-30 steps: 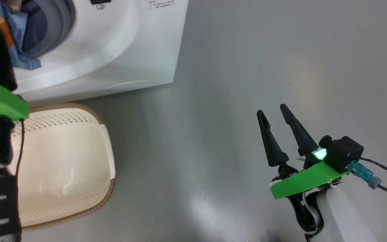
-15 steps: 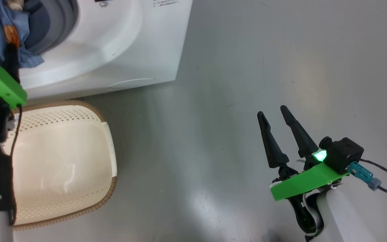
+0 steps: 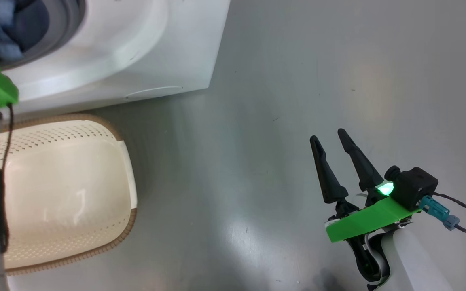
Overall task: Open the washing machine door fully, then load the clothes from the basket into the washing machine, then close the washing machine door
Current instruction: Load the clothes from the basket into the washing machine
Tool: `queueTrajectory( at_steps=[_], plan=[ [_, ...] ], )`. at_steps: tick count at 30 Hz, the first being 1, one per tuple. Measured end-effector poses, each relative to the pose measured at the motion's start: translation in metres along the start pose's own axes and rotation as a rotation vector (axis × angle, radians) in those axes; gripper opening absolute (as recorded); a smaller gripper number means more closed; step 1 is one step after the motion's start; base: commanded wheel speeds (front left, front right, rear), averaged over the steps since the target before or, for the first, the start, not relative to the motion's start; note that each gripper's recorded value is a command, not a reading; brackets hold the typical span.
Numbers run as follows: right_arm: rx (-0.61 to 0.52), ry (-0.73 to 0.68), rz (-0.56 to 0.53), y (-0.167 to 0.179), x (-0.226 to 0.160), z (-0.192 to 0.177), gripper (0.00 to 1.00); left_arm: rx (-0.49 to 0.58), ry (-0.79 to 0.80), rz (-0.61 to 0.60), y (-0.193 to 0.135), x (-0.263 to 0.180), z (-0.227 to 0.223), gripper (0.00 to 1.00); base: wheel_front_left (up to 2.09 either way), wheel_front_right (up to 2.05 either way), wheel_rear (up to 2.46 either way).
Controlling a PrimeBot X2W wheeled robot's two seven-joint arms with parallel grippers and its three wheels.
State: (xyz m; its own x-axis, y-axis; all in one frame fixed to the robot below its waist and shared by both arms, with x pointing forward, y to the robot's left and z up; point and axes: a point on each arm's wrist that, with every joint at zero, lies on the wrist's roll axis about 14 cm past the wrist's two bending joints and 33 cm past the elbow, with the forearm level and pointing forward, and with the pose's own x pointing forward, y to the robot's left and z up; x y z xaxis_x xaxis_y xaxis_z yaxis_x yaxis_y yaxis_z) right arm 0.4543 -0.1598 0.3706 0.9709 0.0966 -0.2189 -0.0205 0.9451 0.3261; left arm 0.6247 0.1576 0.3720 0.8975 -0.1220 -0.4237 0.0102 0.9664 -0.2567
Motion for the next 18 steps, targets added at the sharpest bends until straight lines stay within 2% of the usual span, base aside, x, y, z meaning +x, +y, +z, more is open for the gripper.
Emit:
queueTrajectory(
  at_steps=[4,8,18],
  plan=[
    [0.003,0.006,-0.003,-0.001,0.001,-0.003,1.00,0.042,-0.192,-0.025,-0.007,0.006,0.041,0.00,0.00,0.00,0.00],
    [0.011,0.014,-0.009,-0.003,0.001,-0.006,1.00,0.087,-0.314,-0.063,-0.014,0.011,0.065,0.00,0.00,0.00,0.00],
    [0.015,0.038,-0.036,-0.014,0.001,-0.017,1.00,0.142,-0.428,-0.099,-0.012,0.033,0.090,0.00,0.00,0.00,0.00]
  ],
)
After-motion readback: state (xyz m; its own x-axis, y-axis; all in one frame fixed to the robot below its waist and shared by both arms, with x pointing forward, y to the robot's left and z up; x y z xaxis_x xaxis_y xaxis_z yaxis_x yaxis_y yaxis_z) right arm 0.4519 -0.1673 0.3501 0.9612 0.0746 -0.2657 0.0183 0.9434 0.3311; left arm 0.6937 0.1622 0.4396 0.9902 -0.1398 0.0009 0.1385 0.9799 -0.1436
